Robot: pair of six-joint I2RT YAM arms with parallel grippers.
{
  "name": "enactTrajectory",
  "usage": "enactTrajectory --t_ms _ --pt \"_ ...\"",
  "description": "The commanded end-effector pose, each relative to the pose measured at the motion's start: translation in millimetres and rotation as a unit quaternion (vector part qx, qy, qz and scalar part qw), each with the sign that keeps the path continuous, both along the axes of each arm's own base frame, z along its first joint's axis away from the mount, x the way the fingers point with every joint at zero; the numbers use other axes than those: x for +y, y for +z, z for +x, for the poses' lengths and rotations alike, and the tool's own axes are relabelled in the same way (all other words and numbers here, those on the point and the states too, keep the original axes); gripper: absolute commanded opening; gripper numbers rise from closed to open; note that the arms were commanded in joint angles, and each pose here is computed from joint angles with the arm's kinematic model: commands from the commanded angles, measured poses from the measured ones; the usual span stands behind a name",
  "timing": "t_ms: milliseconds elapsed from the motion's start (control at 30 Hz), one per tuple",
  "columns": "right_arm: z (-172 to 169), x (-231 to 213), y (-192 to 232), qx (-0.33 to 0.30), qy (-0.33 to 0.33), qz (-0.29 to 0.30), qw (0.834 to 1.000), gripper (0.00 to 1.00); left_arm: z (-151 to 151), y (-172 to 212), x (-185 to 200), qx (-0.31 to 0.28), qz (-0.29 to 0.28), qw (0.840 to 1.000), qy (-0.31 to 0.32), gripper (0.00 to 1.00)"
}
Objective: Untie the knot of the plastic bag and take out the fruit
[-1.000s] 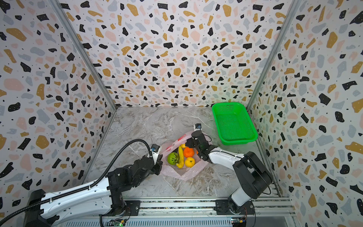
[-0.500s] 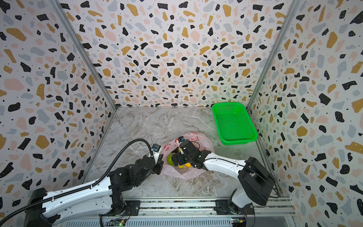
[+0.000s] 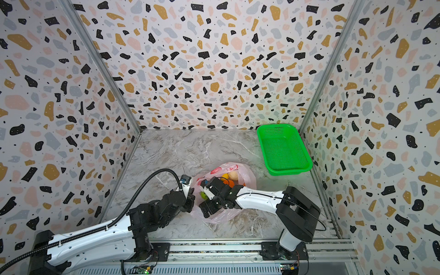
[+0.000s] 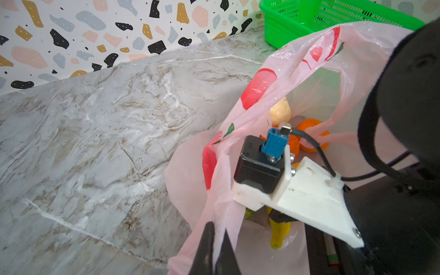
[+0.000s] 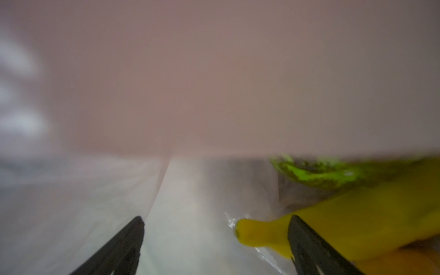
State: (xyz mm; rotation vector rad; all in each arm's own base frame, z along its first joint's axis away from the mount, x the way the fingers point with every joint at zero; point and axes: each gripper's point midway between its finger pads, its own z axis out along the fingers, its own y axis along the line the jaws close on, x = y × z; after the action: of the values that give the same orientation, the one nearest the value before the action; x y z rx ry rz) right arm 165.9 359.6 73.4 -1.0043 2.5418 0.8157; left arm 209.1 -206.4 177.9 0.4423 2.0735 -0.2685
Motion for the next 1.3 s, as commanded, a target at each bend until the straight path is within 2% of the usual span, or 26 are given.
enactTrajectory --t_ms 0,133,433,767,900,1267 --pt "6 -1 25 -0.027 -0.004 0.011 1.000 0.98 -3 -9 3 0.011 0.002 1.000 0.007 0.00" --pt "25 -9 43 -0.060 -0.049 0.024 0.997 0.99 -2 -12 9 0.009 0.010 1.000 0.018 0.00" --pt "67 -8 49 -0.075 -0.137 0.044 0.987 0.99 0 -15 7 0.007 0.014 1.000 0.015 0.00" --pt "79 13 39 -0.078 -0.135 0.056 0.986 0.99 0 -13 11 -0.002 0.004 1.000 0.023 0.00" --pt "81 16 21 -0.070 -0.133 0.037 0.988 0.99 1 -13 10 -0.005 -0.004 1.000 0.023 0.00" --pt "92 24 -8 -0.082 -0.142 0.028 0.986 0.99 1 -12 9 -0.009 -0.010 1.000 0.021 0.00"
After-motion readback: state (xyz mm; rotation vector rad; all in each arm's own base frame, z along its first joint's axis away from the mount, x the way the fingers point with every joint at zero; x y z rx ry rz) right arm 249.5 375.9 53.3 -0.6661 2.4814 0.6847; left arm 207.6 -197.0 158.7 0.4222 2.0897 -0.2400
